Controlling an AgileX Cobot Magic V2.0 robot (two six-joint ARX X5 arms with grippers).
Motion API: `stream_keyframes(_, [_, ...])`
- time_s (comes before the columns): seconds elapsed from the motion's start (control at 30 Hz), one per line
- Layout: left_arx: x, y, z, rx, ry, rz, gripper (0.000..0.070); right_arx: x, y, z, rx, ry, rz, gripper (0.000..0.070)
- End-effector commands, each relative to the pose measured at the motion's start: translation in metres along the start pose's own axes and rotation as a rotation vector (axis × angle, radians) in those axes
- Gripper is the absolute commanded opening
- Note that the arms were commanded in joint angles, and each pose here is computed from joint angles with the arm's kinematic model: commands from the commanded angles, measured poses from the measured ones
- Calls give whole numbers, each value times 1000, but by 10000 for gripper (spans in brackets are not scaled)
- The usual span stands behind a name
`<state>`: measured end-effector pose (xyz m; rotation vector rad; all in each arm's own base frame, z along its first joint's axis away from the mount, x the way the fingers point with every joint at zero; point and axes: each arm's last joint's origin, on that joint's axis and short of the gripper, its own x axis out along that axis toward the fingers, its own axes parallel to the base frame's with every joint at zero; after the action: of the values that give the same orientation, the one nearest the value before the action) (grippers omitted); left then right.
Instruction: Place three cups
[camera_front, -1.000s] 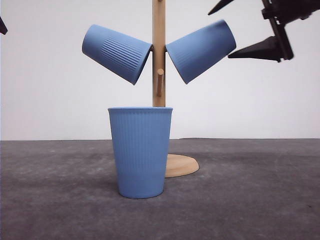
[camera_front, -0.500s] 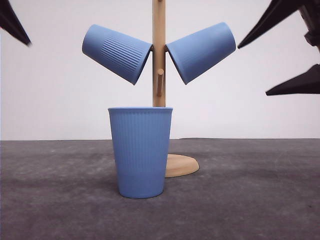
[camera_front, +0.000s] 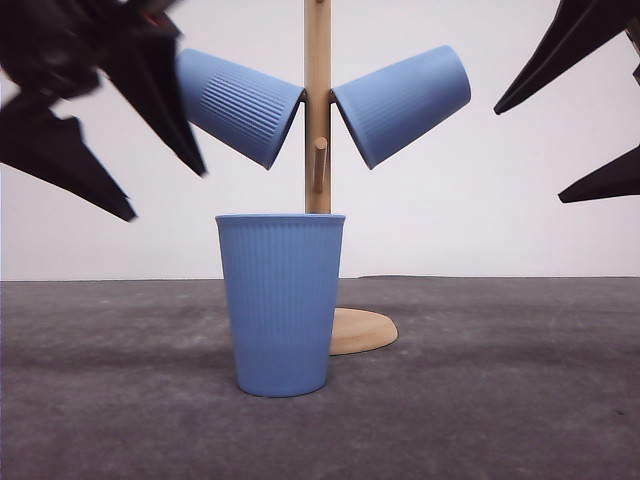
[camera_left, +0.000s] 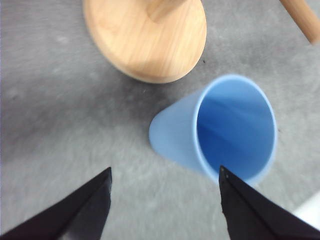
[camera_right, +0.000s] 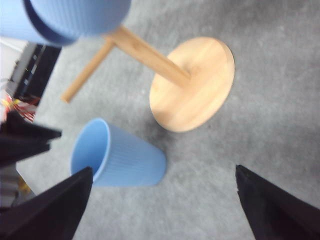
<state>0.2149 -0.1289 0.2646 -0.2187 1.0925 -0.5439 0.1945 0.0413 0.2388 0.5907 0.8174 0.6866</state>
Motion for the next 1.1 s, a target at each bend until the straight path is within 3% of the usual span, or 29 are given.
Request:
stream_keyframes(0.0, [7, -6, 10, -1, 8, 0, 393, 0, 0, 1, -36, 1, -7, 580])
stream_keyframes(0.37, [58, -26, 25, 35, 150, 9, 365, 0, -1, -2, -58, 20, -27, 580])
stream_keyframes(0.43, [65, -25, 22, 35, 189, 22, 291, 0, -2, -4, -64, 41, -31, 580])
stream_keyframes(0.6, [71, -26, 19, 69, 236, 11, 3, 3, 0, -16, -124, 150, -1, 580])
stream_keyframes(0.9, [68, -39, 14, 49, 377, -346, 0, 15, 28, -37, -343, 309, 246, 580])
stream_keyframes(1.07, [68, -50, 7, 55, 441, -444, 0, 19, 48, -50, -473, 368, 354, 581])
